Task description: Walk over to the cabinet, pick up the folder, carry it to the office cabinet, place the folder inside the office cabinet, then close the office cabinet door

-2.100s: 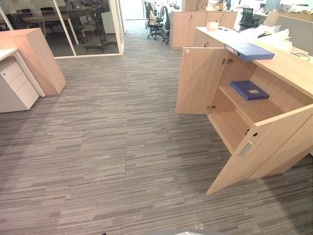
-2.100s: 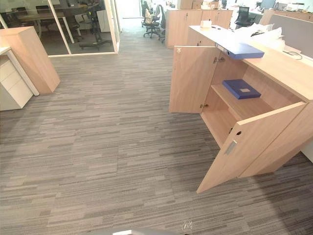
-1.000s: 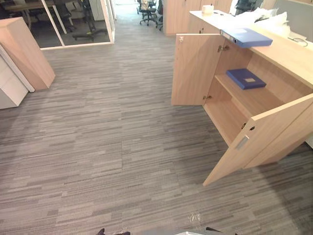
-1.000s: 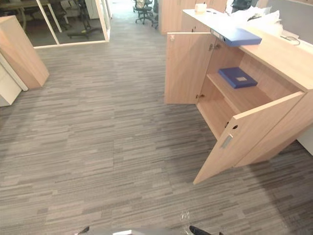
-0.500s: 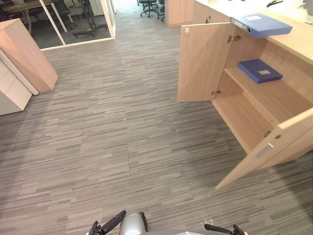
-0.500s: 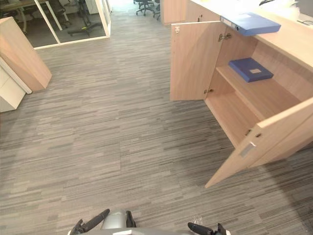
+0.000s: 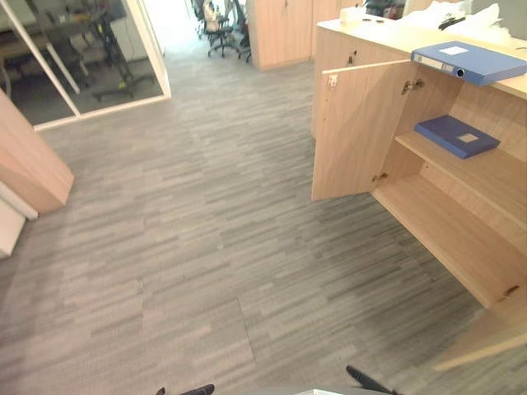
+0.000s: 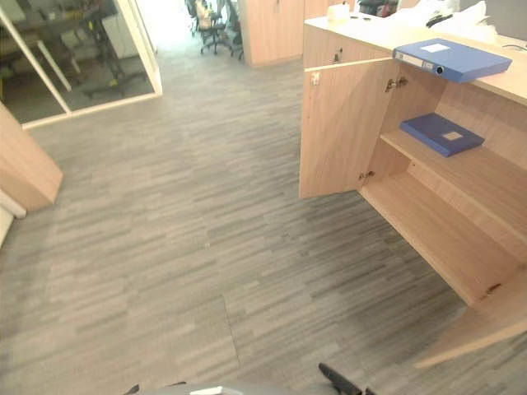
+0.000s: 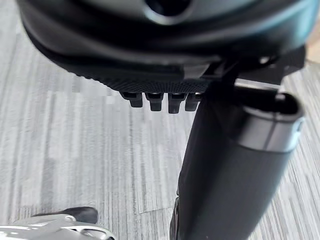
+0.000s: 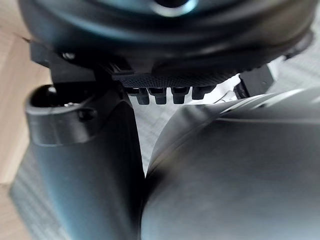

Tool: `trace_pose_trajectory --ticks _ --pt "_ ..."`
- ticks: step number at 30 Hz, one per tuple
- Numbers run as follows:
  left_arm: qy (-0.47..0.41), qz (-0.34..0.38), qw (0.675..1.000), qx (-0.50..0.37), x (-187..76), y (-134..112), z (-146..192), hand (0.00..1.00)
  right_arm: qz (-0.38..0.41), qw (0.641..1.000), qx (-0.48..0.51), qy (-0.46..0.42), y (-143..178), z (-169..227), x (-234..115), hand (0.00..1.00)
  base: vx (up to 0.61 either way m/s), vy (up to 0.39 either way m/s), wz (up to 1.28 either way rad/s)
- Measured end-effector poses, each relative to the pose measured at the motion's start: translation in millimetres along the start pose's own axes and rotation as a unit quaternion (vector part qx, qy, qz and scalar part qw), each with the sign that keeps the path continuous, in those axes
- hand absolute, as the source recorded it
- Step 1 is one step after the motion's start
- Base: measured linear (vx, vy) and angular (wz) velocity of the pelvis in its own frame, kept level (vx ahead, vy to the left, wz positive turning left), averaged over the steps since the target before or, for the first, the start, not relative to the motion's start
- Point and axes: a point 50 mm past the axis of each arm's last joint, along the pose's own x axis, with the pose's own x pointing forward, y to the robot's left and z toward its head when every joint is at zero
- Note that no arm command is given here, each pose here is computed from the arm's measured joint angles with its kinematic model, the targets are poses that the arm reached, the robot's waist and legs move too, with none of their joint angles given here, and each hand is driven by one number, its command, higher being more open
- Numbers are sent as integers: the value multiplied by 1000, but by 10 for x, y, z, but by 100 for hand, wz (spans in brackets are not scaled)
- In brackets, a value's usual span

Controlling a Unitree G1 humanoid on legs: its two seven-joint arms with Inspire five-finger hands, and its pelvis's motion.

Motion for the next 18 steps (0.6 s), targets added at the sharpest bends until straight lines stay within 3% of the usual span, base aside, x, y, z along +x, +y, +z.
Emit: trace_pose_trajectory --ticks 6,13,18 --pt "-38 -14 999 2 38 -93 280 100 44 998 -10 -41 296 173 -43 100 253 -50 8" --pt "-31 -44 997 -62 -15 -366 261 100 29 998 -38 -31 146 59 -47 100 345 -210 -10" --pt "-34 -20 991 -130 -29 -287 250 100 15 1000 -19 -12 35 -56 -58 100 336 -115 -79"
